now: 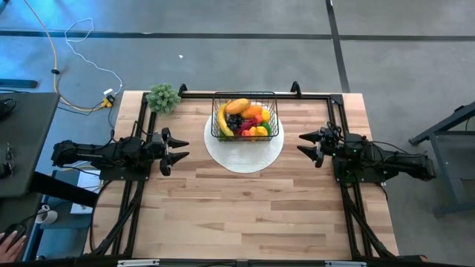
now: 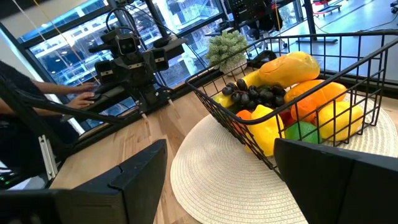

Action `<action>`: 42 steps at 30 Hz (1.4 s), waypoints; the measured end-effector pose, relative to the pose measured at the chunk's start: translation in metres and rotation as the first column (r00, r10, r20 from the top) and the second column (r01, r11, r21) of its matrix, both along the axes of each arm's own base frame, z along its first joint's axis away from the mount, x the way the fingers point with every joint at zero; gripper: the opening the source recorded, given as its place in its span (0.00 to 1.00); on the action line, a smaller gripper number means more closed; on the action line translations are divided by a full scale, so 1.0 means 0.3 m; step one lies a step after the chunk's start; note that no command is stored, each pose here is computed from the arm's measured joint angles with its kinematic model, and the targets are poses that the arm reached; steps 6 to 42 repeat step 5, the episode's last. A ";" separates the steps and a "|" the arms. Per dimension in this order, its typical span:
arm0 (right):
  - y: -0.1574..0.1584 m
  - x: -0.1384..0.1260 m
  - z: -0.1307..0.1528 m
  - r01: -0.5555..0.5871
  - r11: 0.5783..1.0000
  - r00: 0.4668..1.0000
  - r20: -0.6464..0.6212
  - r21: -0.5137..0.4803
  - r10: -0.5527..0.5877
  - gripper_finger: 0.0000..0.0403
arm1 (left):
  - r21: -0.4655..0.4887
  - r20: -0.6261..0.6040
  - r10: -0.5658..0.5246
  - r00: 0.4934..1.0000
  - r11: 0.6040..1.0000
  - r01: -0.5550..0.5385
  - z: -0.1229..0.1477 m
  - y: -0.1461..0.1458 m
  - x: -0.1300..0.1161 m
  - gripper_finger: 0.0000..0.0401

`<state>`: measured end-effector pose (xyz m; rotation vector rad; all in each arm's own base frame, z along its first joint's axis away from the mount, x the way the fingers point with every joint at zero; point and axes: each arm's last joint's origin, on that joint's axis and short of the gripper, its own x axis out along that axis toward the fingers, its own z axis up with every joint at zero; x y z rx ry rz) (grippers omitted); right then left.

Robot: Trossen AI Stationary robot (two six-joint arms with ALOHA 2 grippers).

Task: Build produce basket
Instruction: Return to Home Position

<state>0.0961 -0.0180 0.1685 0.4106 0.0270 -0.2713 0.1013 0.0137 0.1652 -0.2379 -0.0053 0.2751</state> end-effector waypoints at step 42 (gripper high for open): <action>0.000 0.000 0.000 0.000 1.000 1.000 0.000 0.000 0.000 0.68 | 0.000 0.000 0.000 1.000 1.000 0.000 0.000 0.000 0.000 0.49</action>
